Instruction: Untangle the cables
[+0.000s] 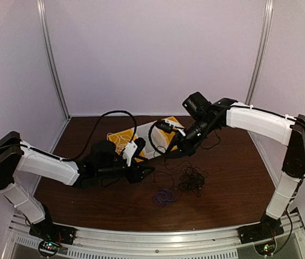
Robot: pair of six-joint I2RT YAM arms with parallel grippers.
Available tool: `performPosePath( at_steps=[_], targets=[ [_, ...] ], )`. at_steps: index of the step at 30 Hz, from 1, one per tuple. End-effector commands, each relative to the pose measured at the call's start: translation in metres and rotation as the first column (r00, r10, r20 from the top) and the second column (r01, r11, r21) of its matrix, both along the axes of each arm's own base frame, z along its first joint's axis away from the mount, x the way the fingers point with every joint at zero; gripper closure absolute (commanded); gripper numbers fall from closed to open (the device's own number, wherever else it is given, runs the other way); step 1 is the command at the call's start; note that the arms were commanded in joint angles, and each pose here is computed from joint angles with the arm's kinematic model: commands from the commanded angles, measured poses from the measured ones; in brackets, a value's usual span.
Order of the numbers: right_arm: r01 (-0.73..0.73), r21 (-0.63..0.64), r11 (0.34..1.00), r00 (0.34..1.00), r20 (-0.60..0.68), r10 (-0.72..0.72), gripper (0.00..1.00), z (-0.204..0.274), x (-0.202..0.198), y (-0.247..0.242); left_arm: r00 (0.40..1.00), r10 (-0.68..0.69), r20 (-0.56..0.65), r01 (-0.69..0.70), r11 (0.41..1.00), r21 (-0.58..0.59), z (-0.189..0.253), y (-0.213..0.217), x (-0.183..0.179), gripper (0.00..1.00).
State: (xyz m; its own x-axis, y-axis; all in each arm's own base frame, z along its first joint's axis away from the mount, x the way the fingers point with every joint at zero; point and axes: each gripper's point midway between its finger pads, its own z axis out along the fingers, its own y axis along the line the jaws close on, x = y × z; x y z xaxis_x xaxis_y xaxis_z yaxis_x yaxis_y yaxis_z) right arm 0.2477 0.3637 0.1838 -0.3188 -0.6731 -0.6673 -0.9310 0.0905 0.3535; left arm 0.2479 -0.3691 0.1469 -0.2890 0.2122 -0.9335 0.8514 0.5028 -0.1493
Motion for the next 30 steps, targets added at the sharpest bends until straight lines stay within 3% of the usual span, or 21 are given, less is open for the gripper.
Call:
performPosePath(
  at_steps=[1, 9, 15, 20, 23, 26, 30],
  targets=[
    [-0.098, 0.095, 0.991, 0.994, 0.062, 0.093, 1.00, 0.070, -0.026, -0.008, 0.960, -0.071, 0.271, 0.132, 0.968, -0.211, 0.077, -0.050, 0.003, 0.44],
    [-0.124, 0.283, 0.951, 0.962, 0.268, 0.046, 1.00, 0.188, -0.033, -0.011, 0.937, -0.105, 0.334, 0.224, 0.913, -0.342, 0.078, -0.117, 0.024, 0.45],
    [-0.168, 0.418, 0.893, 0.905, 0.425, -0.028, 1.00, 0.275, -0.041, -0.021, 0.957, -0.119, 0.264, 0.217, 0.898, -0.384, 0.035, -0.144, 0.040, 0.67],
    [-0.195, 0.474, 0.859, 0.867, 0.492, -0.075, 1.00, 0.317, -0.045, -0.037, 0.962, -0.113, 0.249, 0.215, 0.874, -0.435, 0.045, -0.134, 0.033, 0.92],
    [-0.187, 0.510, 0.840, 0.839, 0.528, -0.134, 1.00, 0.341, -0.041, -0.052, 0.958, -0.103, 0.269, 0.215, 0.877, -0.429, 0.062, -0.123, 0.028, 0.96],
    [-0.172, 0.546, 0.820, 0.812, 0.550, -0.196, 1.00, 0.363, -0.035, -0.062, 0.949, -0.131, 0.287, 0.244, 0.882, -0.403, 0.073, -0.118, 0.019, 0.87],
    [-0.125, 0.542, 0.831, 0.806, 0.543, -0.233, 1.00, 0.357, -0.019, -0.059, 0.944, -0.153, 0.292, 0.258, 0.894, -0.366, 0.080, -0.114, 0.012, 0.61]
  ],
)
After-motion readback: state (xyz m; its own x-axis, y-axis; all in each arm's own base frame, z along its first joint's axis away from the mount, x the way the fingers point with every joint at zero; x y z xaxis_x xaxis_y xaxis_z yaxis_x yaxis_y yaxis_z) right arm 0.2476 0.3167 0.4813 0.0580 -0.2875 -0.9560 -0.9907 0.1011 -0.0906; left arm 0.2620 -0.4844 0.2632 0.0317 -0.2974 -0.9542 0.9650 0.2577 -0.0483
